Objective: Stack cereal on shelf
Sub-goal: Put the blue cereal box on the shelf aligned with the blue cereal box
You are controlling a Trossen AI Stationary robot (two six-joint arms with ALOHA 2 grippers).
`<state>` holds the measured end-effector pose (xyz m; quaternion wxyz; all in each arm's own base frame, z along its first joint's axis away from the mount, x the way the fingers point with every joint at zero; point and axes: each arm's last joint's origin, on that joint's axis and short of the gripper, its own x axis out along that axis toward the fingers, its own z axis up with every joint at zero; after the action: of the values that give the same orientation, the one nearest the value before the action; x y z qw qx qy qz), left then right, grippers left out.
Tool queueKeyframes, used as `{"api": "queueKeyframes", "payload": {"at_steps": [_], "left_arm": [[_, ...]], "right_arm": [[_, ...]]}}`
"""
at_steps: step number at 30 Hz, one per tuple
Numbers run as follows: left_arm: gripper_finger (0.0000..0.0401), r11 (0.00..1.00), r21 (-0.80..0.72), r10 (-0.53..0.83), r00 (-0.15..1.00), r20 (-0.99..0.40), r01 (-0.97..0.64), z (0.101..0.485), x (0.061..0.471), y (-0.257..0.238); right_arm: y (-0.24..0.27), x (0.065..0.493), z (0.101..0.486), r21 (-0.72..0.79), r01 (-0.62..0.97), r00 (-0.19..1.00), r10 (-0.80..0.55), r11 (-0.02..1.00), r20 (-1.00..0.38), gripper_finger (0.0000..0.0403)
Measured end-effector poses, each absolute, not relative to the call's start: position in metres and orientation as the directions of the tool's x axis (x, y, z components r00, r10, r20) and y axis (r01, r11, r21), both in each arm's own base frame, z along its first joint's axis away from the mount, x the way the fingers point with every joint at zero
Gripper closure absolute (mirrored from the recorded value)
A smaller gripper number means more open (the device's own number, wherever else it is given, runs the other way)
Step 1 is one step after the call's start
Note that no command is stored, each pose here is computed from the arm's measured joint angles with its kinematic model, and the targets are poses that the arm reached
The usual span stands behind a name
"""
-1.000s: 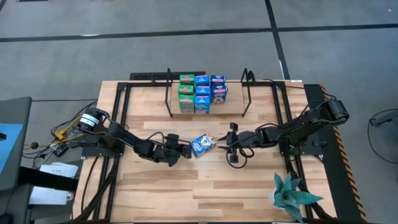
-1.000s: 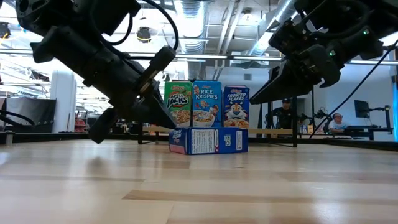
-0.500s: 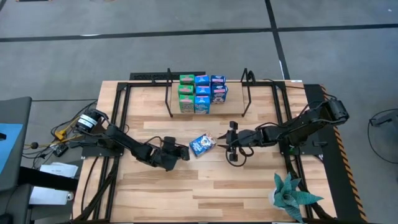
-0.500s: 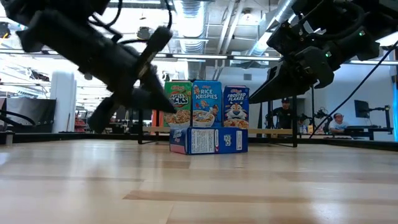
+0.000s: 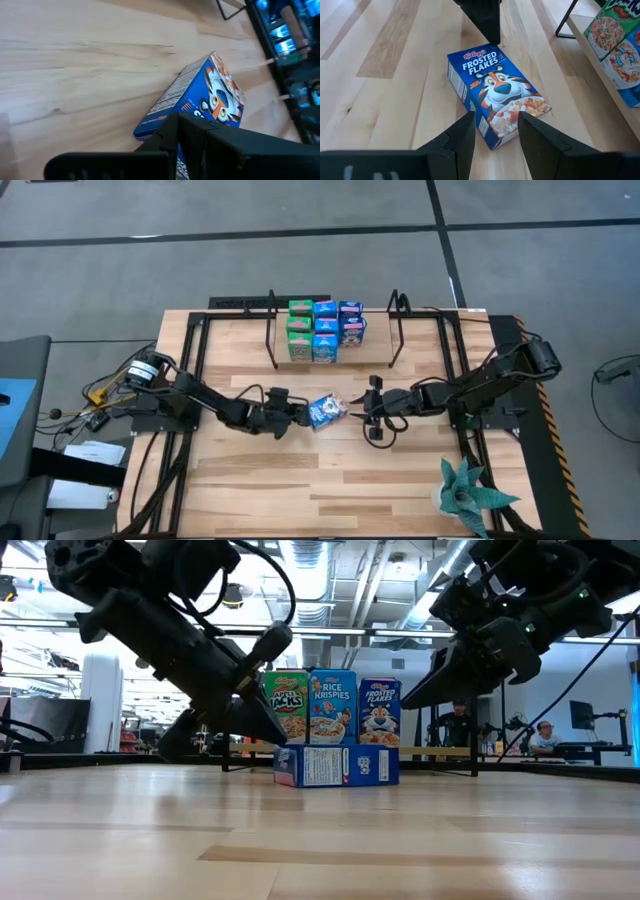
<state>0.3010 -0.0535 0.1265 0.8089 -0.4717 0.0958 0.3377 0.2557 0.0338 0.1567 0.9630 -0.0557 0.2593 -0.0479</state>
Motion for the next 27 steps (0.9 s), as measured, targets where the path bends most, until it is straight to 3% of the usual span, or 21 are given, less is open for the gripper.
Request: {"api": "queueKeyframes", "payload": {"at_steps": [14, 22, 27], "left_arm": [[0.0401, 0.148, -0.697, 0.394, 0.688, -0.609, -0.702, 0.111, 0.299, -0.038], [0.0401, 0.136, -0.672, 0.441, 0.652, -0.617, -0.728, 0.108, 0.296, -0.035], [0.0401, 0.135, -0.613, 0.397, 0.61, -0.686, -0.778, 0.101, 0.292, -0.031]], "right_arm": [[0.027, 0.258, 0.159, -0.176, 0.062, 0.872, -0.139, 0.982, -0.469, 0.023], [0.025, 0.258, 0.159, -0.174, 0.066, 0.872, -0.141, 0.983, -0.469, 0.023], [0.025, 0.258, 0.159, -0.174, 0.069, 0.873, -0.144, 0.982, -0.467, 0.023]]}}
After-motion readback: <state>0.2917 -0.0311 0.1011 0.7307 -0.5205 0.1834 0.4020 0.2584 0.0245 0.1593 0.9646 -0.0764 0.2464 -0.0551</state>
